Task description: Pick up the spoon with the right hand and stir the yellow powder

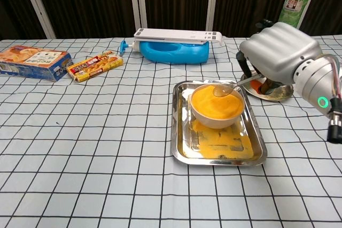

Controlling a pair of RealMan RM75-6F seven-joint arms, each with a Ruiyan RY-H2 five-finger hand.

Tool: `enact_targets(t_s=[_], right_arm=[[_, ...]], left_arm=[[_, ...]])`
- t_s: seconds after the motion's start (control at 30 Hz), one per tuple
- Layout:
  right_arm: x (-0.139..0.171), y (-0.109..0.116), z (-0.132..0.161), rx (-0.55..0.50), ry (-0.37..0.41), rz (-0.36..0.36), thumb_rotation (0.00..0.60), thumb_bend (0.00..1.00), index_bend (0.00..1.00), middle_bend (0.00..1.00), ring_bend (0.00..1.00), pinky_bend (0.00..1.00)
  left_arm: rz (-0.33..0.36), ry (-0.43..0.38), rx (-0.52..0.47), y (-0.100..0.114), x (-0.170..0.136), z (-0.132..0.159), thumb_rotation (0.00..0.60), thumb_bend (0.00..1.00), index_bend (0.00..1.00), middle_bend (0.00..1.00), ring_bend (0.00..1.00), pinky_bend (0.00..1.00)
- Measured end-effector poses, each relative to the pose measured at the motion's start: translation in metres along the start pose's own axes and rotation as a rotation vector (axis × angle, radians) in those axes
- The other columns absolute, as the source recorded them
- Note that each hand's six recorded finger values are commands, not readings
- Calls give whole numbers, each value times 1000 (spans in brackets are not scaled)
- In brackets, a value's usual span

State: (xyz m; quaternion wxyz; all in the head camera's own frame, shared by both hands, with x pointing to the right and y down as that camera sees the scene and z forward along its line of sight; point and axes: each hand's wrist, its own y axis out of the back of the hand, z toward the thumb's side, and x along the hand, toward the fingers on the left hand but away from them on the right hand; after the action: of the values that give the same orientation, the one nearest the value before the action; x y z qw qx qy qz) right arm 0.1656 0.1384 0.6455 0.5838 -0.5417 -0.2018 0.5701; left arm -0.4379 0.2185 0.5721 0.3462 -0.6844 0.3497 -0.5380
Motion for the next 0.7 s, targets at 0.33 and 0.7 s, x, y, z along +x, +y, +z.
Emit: enact_targets(t_s=[0.33, 0.7], right_arm=[[-3, 0, 3, 292, 60, -117, 600, 701, 665, 604, 282, 0], [-3, -11, 10, 367, 92, -121, 600, 701, 665, 604, 282, 0]], left_arm=[[-1, 2, 4, -1, 0, 0, 600, 0, 0, 0, 0, 0], [-4, 2, 3, -1, 0, 0, 600, 0, 0, 0, 0, 0]])
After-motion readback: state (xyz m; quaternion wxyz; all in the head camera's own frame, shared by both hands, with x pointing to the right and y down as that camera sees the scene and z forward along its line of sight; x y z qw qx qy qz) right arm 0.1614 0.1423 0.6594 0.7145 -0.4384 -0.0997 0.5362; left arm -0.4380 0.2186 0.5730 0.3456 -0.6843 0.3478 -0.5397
